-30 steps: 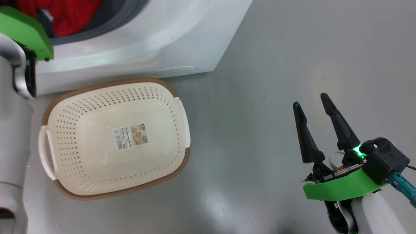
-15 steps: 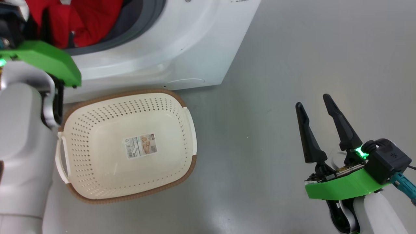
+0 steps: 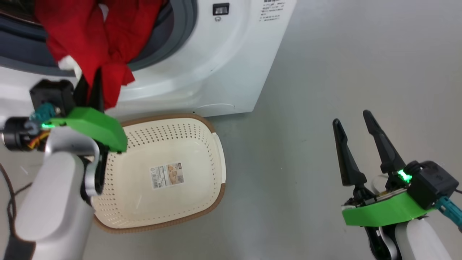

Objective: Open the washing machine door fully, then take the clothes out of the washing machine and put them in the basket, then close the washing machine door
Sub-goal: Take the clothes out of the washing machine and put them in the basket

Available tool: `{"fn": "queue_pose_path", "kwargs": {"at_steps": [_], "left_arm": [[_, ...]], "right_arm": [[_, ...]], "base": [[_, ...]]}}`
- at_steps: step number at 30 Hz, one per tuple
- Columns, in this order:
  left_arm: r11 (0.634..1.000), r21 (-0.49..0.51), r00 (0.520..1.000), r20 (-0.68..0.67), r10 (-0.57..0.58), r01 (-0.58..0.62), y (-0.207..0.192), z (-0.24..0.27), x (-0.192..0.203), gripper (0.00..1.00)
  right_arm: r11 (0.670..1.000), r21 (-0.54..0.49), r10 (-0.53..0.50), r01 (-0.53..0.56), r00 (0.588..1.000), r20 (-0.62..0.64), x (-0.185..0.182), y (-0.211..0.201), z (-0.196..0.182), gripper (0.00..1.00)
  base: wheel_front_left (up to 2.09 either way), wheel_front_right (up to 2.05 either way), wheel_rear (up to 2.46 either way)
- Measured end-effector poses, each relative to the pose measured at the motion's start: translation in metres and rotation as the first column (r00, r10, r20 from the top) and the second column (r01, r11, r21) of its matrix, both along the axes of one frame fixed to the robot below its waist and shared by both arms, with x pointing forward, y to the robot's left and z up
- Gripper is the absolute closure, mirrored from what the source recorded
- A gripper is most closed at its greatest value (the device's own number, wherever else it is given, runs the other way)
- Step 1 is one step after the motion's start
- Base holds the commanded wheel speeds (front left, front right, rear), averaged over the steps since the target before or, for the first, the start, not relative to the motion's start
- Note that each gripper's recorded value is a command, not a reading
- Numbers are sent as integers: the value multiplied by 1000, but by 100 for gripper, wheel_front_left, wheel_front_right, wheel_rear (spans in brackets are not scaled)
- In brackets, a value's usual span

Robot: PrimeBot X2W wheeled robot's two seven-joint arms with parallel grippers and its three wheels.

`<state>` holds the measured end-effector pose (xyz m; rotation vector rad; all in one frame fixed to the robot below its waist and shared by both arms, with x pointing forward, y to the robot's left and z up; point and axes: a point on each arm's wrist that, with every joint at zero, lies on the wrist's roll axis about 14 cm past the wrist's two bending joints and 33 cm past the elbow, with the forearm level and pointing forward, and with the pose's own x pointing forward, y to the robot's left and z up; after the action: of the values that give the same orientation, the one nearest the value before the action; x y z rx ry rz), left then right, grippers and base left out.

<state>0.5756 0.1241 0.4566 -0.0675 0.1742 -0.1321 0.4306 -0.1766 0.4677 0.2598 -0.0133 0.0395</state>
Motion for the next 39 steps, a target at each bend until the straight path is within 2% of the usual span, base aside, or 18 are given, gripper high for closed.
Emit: {"fn": "queue_pose_path", "kwargs": {"at_steps": [19, 31, 39], "left_arm": [[998, -66, 986, 167, 28, -17, 0, 71, -73, 100], [995, -98, 970, 240, 31, -8, -7, 105, -101, 100], [994, -105, 986, 163, 24, -7, -13, 80, -108, 100]], "right_arm": [[1000, 11, 3, -4, 999, 47, -21, 3, 22, 0], [1000, 10, 9, -10, 998, 66, -22, 5, 30, 0], [1000, 9, 9, -9, 999, 49, -21, 5, 23, 0]], "base": [[0, 0, 0], [0, 0, 0], [0, 0, 0]]}}
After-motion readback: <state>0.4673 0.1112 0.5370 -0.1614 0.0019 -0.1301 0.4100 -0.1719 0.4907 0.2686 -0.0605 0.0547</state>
